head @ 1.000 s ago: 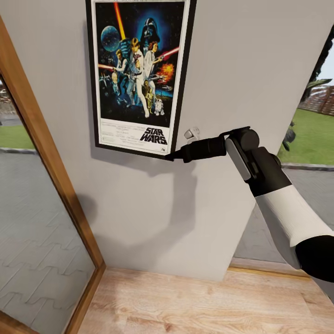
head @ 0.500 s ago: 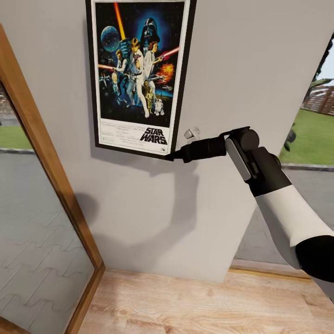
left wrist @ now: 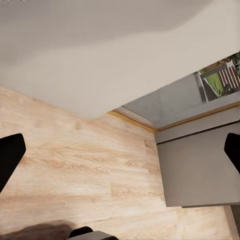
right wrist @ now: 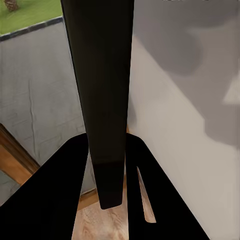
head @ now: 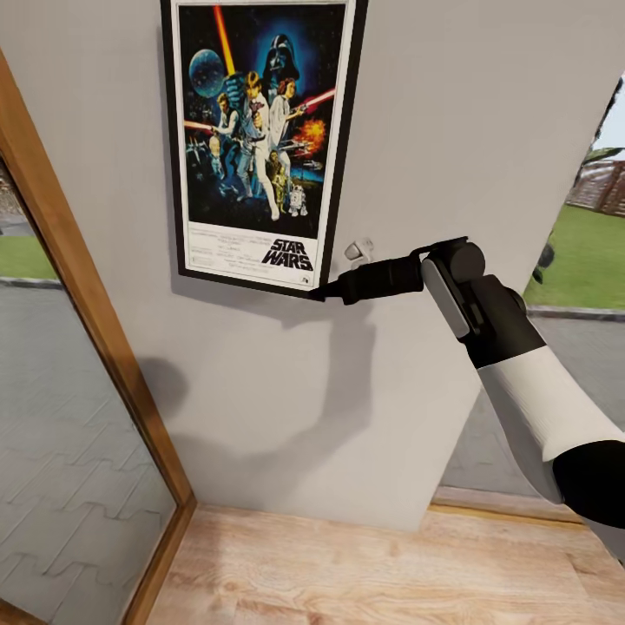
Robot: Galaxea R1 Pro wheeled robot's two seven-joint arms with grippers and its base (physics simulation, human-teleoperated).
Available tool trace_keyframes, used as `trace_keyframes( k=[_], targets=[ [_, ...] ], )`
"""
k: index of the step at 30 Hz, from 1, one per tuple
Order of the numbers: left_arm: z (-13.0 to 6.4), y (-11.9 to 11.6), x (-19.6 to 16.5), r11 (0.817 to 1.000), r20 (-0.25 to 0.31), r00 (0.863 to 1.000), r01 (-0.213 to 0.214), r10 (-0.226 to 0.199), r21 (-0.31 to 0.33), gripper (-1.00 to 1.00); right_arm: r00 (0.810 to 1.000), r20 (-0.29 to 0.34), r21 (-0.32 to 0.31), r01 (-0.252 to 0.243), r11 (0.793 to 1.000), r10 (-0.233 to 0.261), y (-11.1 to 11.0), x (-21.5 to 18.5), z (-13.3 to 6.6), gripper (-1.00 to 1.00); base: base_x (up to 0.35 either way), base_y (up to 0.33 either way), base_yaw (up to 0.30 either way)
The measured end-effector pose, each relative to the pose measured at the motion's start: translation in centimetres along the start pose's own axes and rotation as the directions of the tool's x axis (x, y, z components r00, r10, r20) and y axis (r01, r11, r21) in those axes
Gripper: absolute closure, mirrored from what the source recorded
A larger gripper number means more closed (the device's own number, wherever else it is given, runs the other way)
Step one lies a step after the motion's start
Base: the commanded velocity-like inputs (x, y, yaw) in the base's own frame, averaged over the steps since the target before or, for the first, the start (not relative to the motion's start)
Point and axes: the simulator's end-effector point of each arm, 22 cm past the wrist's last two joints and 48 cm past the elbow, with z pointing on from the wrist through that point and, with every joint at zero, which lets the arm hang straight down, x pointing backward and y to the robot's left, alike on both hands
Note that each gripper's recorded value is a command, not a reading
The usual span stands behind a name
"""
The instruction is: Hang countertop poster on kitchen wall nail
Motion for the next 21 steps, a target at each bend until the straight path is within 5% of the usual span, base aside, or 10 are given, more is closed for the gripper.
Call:
trace_keyframes(
  k=[21],
  targets=[
    [-0.03, -0.01, -0.26, 1.0, 0.006, 1.0, -0.006, 0.006, -0.001, -1.0, 1.0, 0.001, 0.003, -0.007, 1.0, 0.007, -0.3, 0.42, 0.03, 1.0, 0.036, 0.0, 0.0]
  ],
)
